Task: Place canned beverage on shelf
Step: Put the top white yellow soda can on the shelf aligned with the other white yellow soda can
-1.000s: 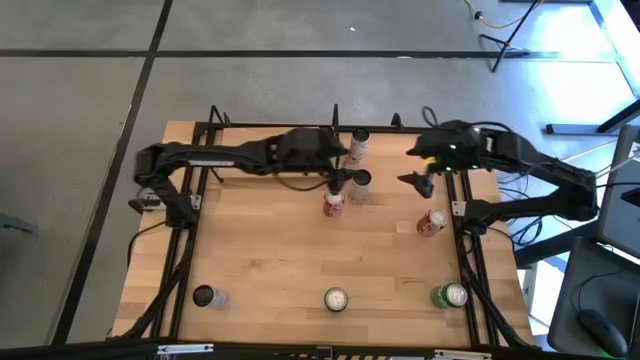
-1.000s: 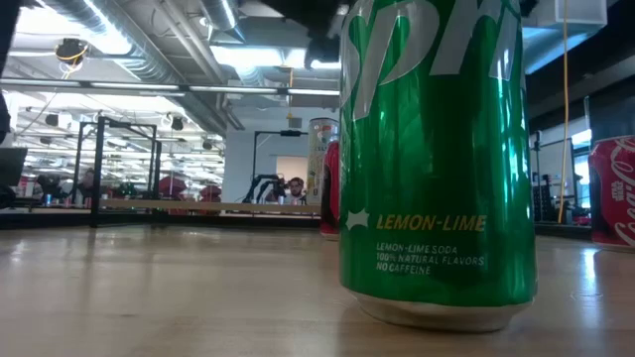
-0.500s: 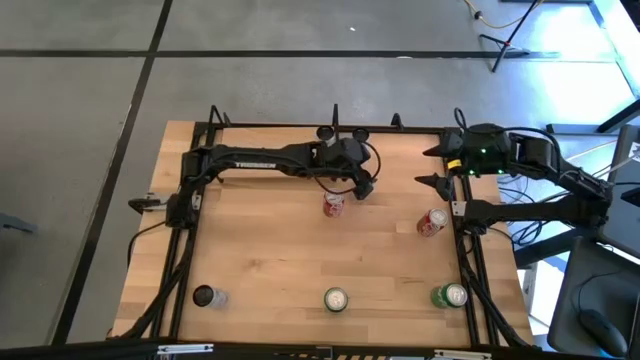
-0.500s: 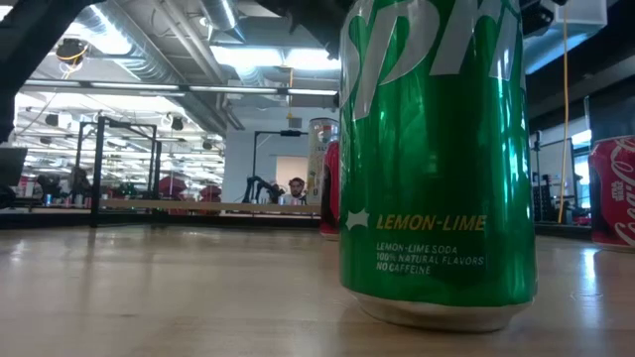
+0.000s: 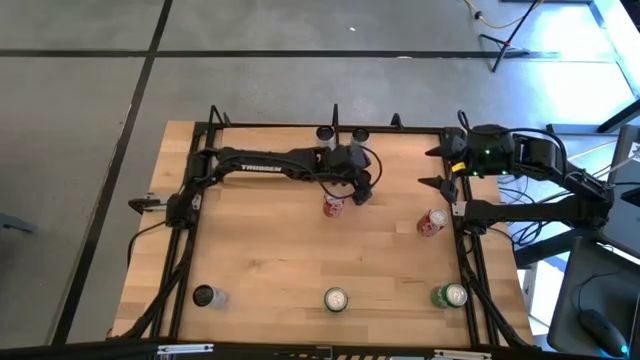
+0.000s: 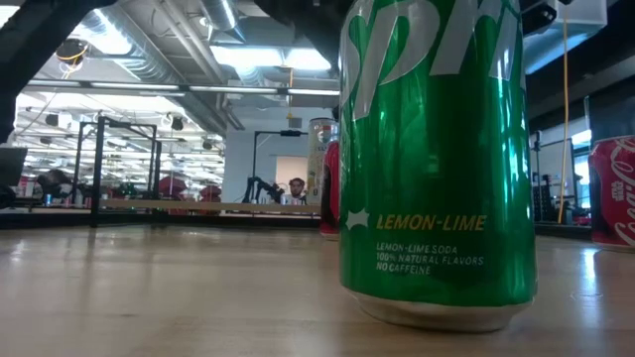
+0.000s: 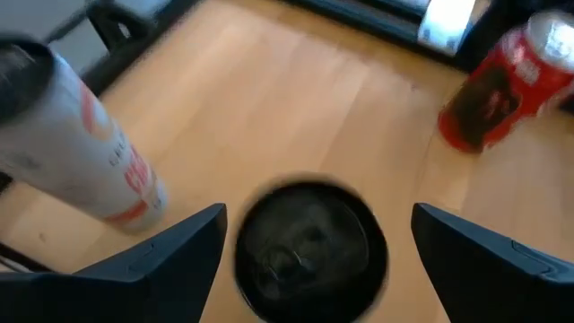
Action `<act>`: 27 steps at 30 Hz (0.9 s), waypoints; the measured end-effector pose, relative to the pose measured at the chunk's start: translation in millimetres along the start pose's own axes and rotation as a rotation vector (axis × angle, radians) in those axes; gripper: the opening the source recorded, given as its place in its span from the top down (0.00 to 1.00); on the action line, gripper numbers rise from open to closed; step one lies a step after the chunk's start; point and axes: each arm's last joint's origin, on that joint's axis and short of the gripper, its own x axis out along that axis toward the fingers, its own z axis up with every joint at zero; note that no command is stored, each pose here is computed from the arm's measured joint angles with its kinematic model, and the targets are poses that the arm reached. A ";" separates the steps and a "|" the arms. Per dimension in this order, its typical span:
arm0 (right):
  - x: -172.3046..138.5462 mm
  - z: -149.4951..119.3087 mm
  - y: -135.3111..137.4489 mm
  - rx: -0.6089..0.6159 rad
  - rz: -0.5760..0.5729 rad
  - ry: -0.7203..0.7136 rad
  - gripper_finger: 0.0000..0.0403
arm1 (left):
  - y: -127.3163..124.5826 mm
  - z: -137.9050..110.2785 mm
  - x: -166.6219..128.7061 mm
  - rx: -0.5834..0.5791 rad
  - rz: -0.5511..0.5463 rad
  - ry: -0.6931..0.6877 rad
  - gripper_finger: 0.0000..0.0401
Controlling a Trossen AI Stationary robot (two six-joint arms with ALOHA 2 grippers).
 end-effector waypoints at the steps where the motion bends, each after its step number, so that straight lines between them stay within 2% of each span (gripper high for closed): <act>1: 0.0 -0.1 0.0 -0.001 0.000 0.001 0.07 | -1.5 -2.2 2.1 0.004 0.002 0.007 0.15; 11: 0.0 -0.1 0.0 -0.003 0.000 0.001 0.07 | -3.3 -8.1 11.4 0.002 0.013 0.019 0.17; 14: 0.0 -0.1 0.0 -0.003 0.000 0.001 0.07 | -2.8 -8.5 11.5 0.004 0.015 0.024 0.22; 21: 0.1 0.0 0.0 -0.019 0.000 0.001 0.07 | -2.9 -8.0 11.5 0.011 0.012 0.019 0.44; 27: 0.1 0.1 0.0 -0.025 0.000 0.000 0.07 | -3.2 -4.1 7.0 0.014 0.011 0.020 0.45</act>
